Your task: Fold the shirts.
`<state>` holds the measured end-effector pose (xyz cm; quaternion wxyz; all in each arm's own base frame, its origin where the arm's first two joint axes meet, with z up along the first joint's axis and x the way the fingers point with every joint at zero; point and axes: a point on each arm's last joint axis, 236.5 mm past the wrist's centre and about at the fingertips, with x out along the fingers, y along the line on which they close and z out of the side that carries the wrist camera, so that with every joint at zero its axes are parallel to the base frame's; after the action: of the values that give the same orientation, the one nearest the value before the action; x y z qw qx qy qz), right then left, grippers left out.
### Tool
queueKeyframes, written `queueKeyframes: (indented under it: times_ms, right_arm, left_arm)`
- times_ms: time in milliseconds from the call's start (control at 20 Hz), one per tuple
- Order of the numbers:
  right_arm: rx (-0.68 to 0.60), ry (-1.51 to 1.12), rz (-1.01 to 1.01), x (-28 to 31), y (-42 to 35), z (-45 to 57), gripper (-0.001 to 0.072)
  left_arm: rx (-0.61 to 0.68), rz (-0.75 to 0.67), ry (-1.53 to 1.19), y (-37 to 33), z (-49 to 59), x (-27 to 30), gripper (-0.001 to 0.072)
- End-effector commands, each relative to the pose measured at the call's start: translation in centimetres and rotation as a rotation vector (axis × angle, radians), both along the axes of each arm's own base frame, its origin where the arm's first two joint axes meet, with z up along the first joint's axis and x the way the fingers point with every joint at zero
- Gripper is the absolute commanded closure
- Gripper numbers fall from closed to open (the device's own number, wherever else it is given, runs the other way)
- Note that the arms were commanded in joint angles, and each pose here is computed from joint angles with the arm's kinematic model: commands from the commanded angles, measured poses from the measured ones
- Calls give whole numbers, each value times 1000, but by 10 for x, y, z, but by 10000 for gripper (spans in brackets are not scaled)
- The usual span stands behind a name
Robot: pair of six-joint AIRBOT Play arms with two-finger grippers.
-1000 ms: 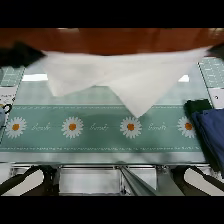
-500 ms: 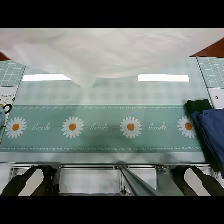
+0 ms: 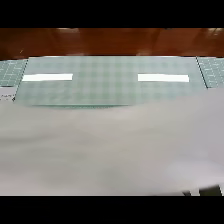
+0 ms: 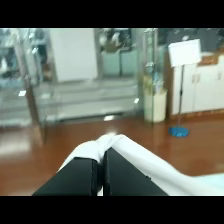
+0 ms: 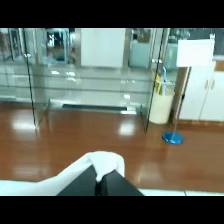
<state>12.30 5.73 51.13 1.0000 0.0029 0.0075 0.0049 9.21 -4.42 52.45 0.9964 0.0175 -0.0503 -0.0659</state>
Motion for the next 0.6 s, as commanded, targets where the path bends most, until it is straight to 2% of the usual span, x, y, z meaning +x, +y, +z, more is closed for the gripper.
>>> queueKeyframes:
  times_ms: [0, 250, 400, 550]
  right_arm:
    - [59, 144, -80, -6, -16, -46, 689]
    - [170, 406, -36, 34, -26, -131, 689]
    - [257, 557, 33, 94, -39, -198, 689]
    - [427, 653, 201, 168, -33, -263, 689]
  left_arm:
    - [-26, 136, 226, 44, -63, 2, 688]
    - [-69, 155, 567, 45, -165, 74, 688]
    - [-78, 126, 723, 37, -246, 148, 688]
    - [-163, 56, 807, 15, -325, 230, 688]
